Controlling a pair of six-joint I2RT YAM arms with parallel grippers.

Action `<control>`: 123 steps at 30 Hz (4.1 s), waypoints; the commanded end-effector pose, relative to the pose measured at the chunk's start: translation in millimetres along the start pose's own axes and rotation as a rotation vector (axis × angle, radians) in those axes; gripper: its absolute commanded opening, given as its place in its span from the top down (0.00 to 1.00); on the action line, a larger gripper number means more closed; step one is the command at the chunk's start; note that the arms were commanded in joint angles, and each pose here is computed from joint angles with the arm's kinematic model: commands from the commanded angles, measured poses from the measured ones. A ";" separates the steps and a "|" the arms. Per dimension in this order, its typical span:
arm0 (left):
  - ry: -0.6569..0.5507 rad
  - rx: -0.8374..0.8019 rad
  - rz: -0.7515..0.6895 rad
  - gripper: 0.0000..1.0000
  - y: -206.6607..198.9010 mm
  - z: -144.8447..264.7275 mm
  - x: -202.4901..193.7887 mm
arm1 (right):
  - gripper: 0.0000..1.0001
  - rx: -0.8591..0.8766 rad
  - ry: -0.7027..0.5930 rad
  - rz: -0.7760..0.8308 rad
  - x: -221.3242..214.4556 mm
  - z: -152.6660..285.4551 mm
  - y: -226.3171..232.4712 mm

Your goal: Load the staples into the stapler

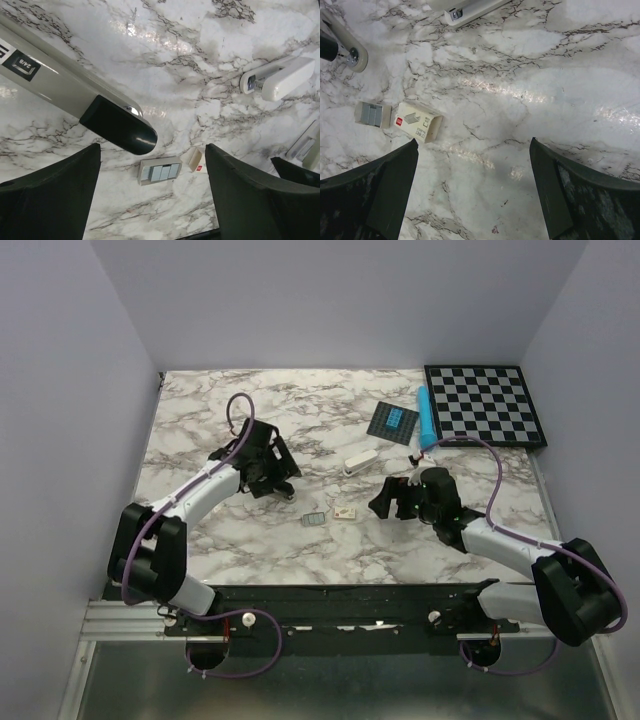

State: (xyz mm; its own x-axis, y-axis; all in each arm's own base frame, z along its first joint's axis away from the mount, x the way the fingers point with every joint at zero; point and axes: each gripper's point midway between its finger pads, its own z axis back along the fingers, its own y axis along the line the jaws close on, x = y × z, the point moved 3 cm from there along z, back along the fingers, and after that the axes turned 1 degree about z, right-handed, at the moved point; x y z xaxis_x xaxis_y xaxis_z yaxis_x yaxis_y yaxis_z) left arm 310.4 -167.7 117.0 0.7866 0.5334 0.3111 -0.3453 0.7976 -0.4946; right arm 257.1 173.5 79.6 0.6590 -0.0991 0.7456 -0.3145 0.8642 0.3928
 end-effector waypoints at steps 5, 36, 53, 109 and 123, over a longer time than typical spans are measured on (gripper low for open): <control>-0.236 -0.027 -0.581 0.01 -5.0 61.0 42.3 | 0.00 0.061 -0.047 0.036 5.7 1.7 5.7; 0.264 -0.314 -1.586 0.12 13.4 -11.3 9.9 | 0.00 0.178 -0.084 0.083 6.6 7.1 20.3; 0.221 -0.255 -1.509 0.50 9.0 -44.1 21.8 | 0.00 0.173 -0.065 0.081 4.0 2.3 18.9; -0.328 -0.623 -1.176 1.00 -92.5 105.1 -40.6 | 0.01 0.438 -0.219 -0.073 70.0 47.1 86.0; -0.450 -0.866 -1.130 1.00 -157.5 142.4 -94.6 | 0.09 0.467 -0.244 -0.130 81.0 69.7 98.7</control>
State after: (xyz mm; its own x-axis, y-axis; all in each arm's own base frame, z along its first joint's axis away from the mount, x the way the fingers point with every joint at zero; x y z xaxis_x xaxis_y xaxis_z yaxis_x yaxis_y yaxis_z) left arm 209.8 -285.8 232.6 0.2412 -0.2140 0.9466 0.8621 0.4951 -0.1078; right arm 235.0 212.8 206.8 0.5366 -0.3493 0.7682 -0.5495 0.5462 0.6322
